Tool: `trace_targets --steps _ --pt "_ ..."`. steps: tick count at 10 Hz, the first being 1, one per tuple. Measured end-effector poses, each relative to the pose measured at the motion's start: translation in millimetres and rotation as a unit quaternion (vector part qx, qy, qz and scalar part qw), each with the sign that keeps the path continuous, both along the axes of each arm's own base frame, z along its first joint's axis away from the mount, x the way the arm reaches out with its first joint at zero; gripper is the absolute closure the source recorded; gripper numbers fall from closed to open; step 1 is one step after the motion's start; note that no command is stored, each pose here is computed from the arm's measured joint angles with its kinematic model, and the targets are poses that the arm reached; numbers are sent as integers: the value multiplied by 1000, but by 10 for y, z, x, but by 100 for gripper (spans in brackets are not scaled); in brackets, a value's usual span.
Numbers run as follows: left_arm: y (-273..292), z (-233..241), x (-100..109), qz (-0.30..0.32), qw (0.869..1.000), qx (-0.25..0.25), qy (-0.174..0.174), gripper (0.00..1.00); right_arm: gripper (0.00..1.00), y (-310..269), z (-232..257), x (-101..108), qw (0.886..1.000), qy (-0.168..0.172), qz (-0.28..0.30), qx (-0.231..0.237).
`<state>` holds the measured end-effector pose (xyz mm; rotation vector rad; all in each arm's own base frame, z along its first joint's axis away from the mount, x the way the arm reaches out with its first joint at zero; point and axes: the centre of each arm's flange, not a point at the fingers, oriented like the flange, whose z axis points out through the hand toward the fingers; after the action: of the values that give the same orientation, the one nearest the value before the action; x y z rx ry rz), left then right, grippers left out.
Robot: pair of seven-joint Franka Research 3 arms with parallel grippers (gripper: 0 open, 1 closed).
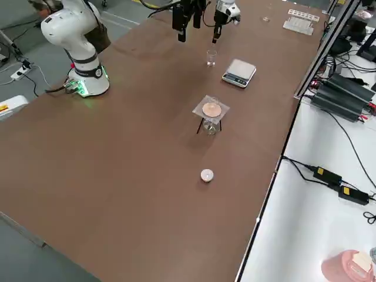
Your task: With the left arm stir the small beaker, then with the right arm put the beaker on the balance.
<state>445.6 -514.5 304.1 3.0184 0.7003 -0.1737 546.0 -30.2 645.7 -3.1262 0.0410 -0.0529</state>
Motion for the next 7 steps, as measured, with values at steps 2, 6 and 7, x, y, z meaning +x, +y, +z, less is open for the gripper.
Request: trace_targets --steps 2,6,7 --pt "-44 -23 96 8 1000 -7 0 93 0 15 7 8 1000 -4 2 0" --pt "-64 -7 170 15 1000 -12 -2 93 0 21 16 19 1000 -9 3 -1" --pt "-66 -8 167 15 1000 -12 -2 93 0 25 16 20 1000 -9 3 -1"
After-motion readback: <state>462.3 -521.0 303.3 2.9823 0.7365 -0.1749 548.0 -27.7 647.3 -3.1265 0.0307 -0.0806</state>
